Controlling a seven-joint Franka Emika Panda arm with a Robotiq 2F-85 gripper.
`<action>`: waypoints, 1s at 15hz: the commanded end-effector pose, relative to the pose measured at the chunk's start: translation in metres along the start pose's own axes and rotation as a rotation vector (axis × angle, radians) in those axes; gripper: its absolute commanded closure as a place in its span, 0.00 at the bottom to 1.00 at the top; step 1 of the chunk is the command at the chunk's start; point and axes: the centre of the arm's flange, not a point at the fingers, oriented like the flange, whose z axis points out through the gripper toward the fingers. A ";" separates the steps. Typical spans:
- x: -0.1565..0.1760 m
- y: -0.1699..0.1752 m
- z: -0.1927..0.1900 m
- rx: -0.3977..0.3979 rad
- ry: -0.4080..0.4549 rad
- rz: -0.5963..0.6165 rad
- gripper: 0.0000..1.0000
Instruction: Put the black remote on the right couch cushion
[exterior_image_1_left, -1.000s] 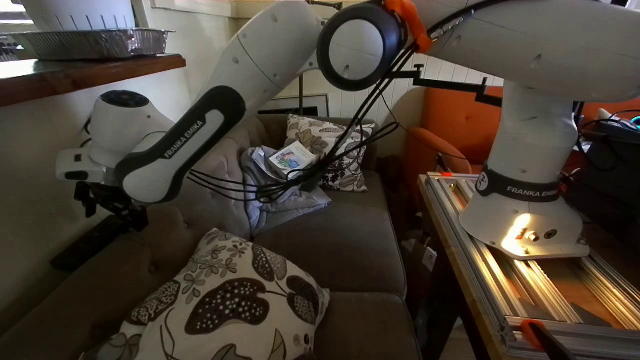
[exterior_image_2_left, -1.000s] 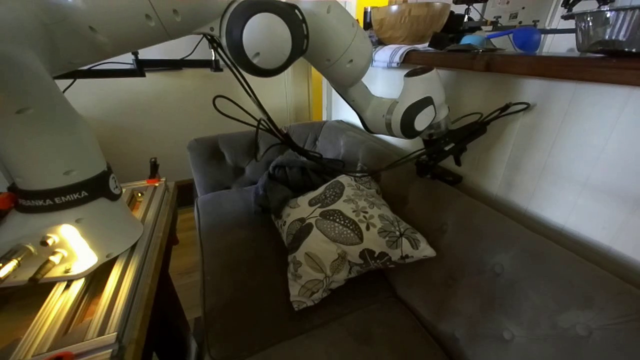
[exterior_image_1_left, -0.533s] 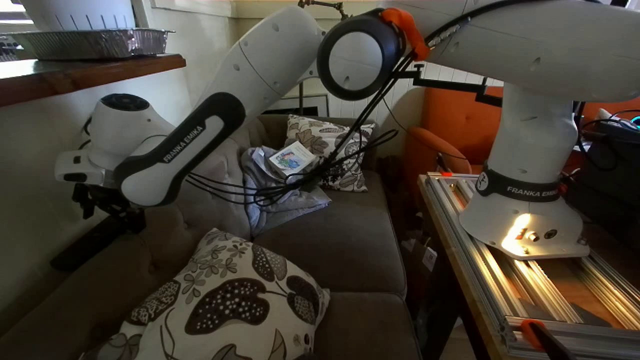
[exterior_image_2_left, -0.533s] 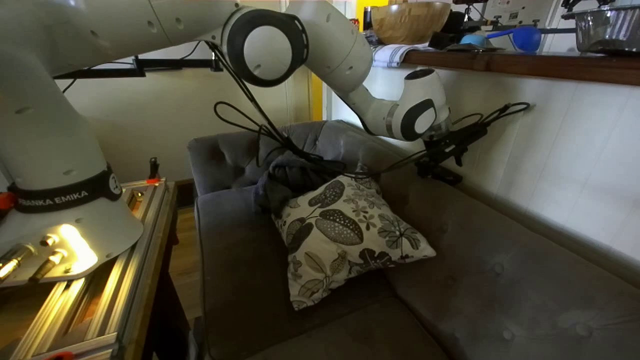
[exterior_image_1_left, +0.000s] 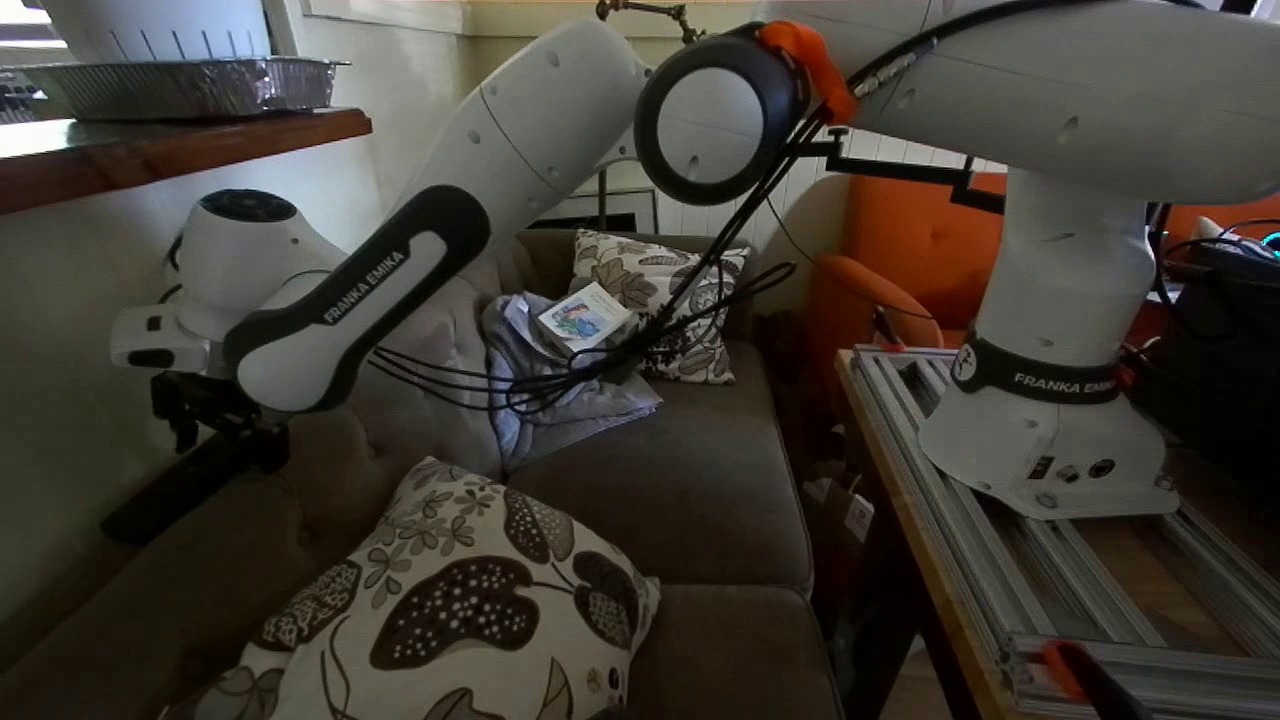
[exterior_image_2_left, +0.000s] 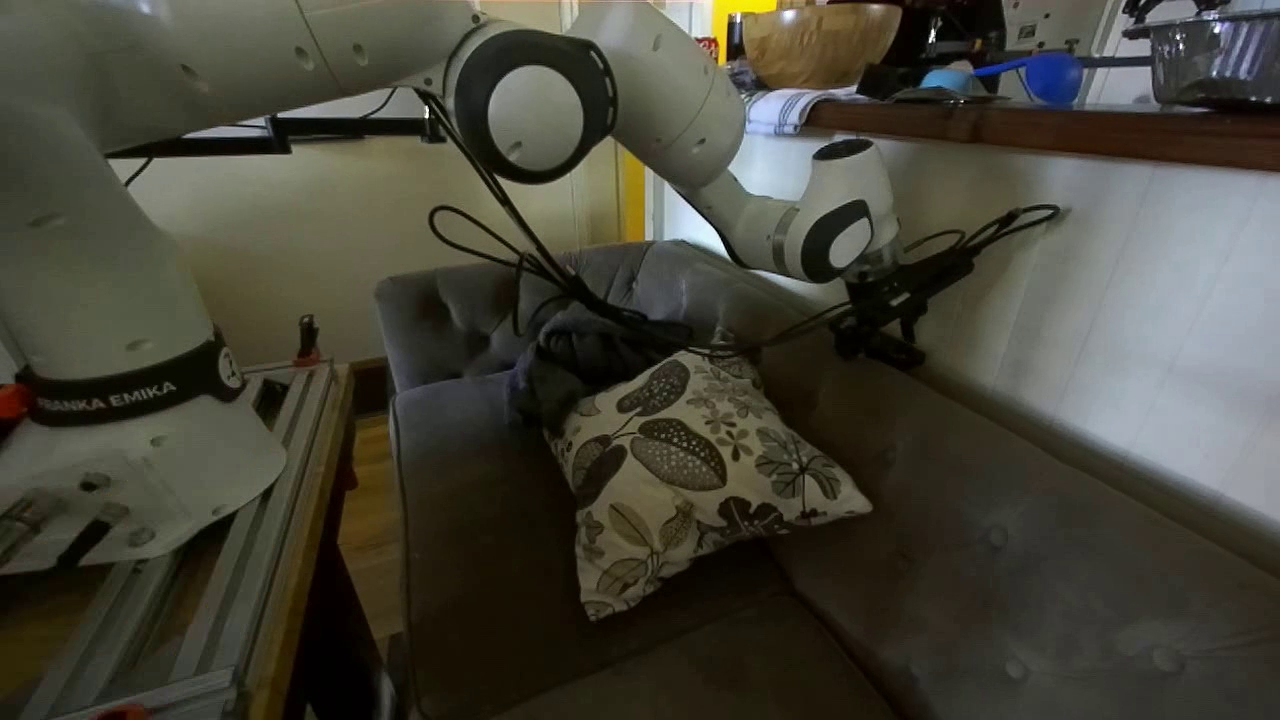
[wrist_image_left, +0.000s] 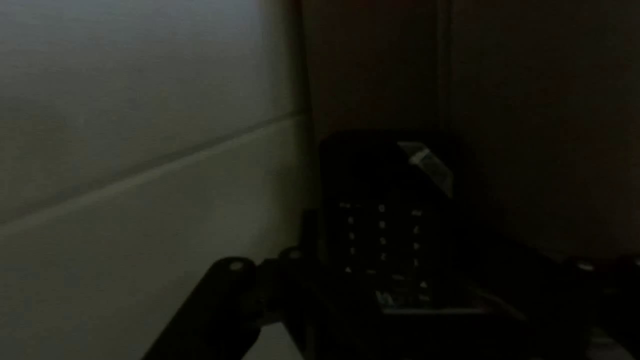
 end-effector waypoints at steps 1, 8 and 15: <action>-0.001 0.013 0.022 0.023 0.025 -0.020 0.49; -0.001 0.016 0.024 0.028 0.033 -0.022 0.06; 0.003 0.009 0.032 0.072 0.043 -0.057 0.45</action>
